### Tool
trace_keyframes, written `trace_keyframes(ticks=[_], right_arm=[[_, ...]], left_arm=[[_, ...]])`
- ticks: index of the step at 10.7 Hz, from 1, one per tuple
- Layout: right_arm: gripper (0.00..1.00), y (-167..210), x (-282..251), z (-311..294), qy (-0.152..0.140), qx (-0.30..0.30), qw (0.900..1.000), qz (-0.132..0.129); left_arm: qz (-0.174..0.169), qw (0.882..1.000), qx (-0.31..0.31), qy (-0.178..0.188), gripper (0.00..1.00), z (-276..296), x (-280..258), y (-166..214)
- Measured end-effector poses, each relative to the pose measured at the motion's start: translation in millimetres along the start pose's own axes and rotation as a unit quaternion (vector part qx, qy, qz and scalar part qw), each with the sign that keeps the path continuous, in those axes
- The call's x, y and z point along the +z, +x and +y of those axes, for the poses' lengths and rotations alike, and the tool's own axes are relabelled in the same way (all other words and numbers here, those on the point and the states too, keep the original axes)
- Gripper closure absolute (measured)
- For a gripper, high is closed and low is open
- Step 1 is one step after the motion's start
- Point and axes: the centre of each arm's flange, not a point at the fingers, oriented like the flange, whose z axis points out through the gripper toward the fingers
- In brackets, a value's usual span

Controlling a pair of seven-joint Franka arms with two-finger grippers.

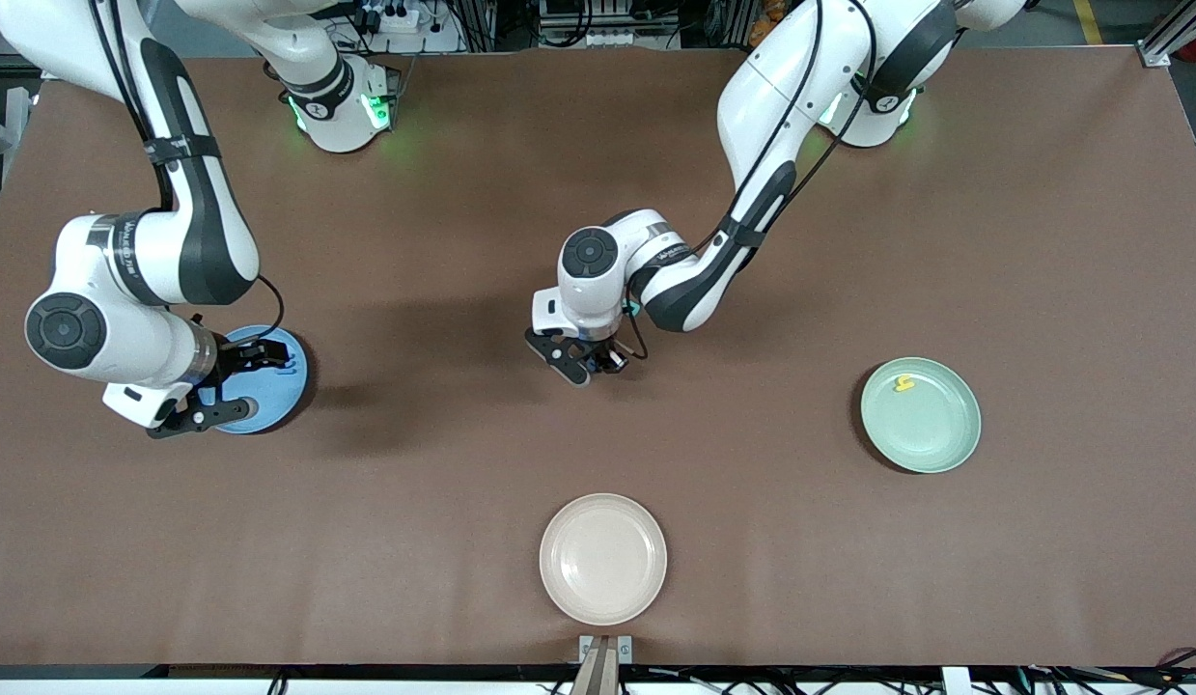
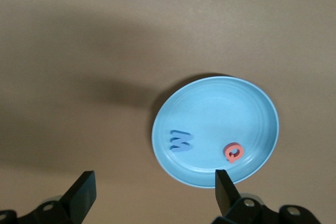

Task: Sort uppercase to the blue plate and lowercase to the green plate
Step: 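Grasp the a and carry it to the green plate while the right gripper reaches letters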

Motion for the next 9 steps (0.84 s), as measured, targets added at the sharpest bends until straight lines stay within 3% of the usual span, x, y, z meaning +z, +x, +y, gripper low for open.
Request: trace_keyframes(ticks=[5,9], right_arm=[[0.00,-6,-21,-68,0.019,0.038,0.999,-0.023],[0.00,-11,-29,-144,0.037,0.094,0.994,-0.041]], left_arm=[[-0.016,0.999,-0.044,0.020,0.73,-67,-38,8],[-0.071,0.989,-0.117,0.050,0.73,-172,-118,-10]])
